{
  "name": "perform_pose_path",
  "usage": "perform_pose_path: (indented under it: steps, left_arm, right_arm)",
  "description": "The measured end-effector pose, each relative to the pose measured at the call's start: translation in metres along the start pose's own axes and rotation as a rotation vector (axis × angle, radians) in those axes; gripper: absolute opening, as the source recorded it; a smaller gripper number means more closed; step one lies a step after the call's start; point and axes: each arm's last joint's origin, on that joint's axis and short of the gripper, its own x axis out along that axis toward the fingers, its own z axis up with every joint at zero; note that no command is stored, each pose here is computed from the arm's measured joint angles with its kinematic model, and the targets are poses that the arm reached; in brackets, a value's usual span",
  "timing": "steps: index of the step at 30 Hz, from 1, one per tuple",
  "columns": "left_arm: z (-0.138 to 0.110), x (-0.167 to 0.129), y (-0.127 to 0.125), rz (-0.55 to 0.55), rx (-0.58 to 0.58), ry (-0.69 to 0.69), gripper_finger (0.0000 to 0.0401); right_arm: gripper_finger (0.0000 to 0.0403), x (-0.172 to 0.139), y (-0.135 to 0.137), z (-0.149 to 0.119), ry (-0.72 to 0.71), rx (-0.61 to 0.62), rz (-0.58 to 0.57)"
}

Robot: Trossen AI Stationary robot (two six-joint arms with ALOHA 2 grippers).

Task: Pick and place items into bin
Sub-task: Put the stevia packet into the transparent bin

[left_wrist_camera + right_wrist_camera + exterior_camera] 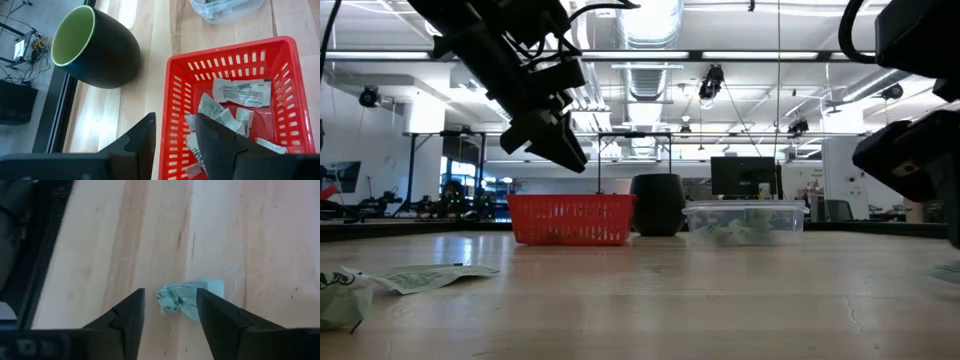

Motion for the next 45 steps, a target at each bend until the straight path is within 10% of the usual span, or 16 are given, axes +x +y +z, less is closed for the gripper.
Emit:
perform_pose_path:
  steps: [20, 45]
  left_arm:
    - [0.0, 0.0, 0.0, 0.0, -0.003, 0.0, 0.0121]
    - [0.0, 0.0, 0.0, 0.0, -0.004, 0.0, 0.0121]
  right_arm:
    - [0.02, 0.016, -0.004, -0.009, 0.021, 0.032, -0.071]
    - [0.0126, 0.014, -0.015, -0.013, -0.047, -0.046, -0.328]
